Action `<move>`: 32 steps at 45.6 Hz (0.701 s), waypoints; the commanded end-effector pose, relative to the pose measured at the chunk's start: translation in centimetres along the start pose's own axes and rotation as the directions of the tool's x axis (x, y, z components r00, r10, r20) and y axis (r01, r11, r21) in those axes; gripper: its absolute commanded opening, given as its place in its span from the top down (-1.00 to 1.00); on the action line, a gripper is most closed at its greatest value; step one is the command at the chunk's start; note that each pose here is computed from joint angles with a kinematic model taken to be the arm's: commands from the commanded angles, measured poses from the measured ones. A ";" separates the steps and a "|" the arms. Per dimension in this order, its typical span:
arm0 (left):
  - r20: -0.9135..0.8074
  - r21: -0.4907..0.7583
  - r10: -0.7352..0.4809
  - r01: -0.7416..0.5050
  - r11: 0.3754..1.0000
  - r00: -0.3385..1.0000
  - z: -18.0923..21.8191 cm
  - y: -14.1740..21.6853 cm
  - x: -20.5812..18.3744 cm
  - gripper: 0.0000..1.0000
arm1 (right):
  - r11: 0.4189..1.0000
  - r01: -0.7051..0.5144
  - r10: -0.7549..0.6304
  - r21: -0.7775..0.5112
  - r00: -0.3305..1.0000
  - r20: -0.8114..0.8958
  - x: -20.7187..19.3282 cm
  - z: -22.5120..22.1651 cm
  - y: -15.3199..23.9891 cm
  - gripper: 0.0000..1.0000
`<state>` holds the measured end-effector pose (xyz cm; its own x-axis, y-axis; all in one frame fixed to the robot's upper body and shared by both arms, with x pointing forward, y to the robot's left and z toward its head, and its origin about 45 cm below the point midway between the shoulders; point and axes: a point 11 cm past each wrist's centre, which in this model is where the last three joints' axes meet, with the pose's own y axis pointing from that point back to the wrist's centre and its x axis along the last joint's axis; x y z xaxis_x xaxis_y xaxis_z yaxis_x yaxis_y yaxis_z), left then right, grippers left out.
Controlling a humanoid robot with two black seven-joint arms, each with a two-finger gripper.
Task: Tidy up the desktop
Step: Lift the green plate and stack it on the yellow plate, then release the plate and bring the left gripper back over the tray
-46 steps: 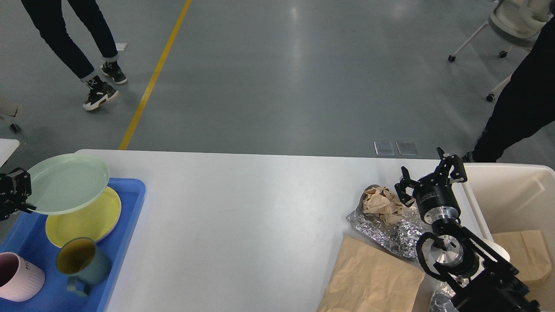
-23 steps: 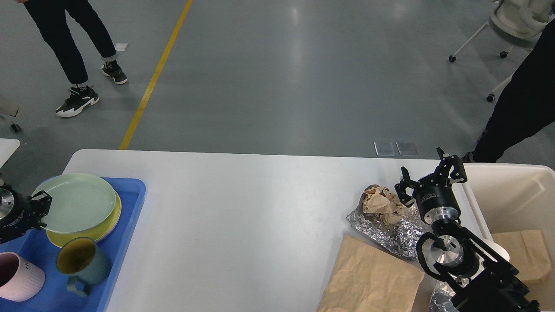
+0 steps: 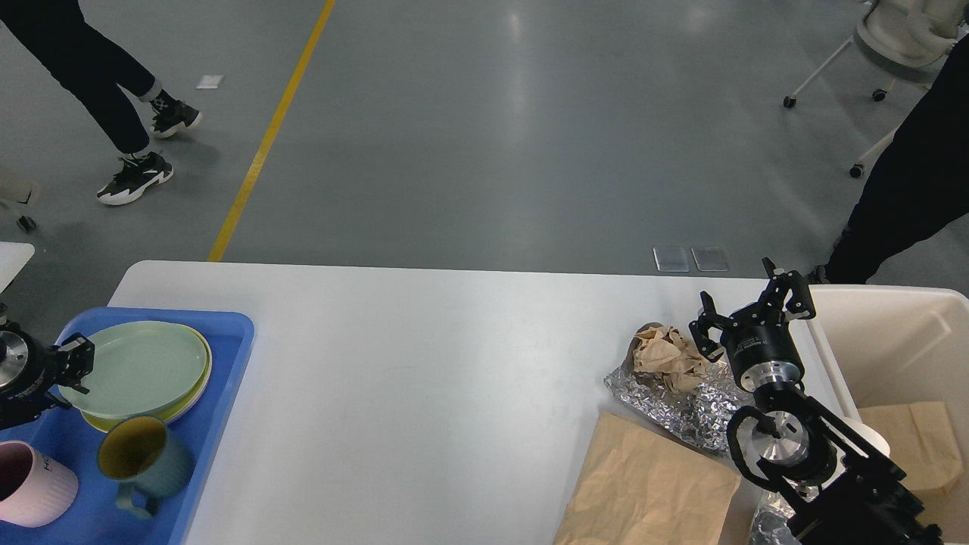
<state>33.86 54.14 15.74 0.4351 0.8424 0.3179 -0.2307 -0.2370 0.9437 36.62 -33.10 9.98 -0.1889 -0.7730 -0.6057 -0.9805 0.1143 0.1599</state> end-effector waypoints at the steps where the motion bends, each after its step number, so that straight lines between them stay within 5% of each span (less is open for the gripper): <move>1: -0.002 -0.005 0.006 -0.006 1.000 1.000 0.1 0.3 0.3 -0.51 | 1.000 0.000 0.000 0.000 1.000 0.000 0.0 0.0 0.0 -1.00; 8: -0.034 -0.066 -0.011 0.008 0.998 0.999 1.9 1.7 0.9 -0.91 | 1.000 0.000 0.000 0.000 1.000 0.000 0.0 0.0 0.0 -1.00; 21: -0.293 -0.401 -0.066 -0.060 0.914 0.954 5.7 7.2 5.4 -0.93 | 1.000 -0.001 0.001 0.001 1.000 -0.002 0.1 -0.1 0.0 -1.00; 26: -0.366 -0.622 -0.239 -0.045 0.782 0.900 9.4 8.6 4.6 -0.93 | 1.000 0.000 0.000 0.000 1.000 0.000 0.0 0.0 0.0 -1.00; 32: -0.389 -0.840 -0.499 -0.076 0.538 0.774 13.2 9.4 2.8 -0.93 | 1.000 0.000 0.000 0.000 1.000 0.002 0.0 0.0 0.0 -1.00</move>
<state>42.58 50.76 26.31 0.1221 0.9922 -0.0247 -0.7732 0.1107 0.6244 36.62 -33.12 9.99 -0.1890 -0.7732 -0.6054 -0.9805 0.1145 0.1598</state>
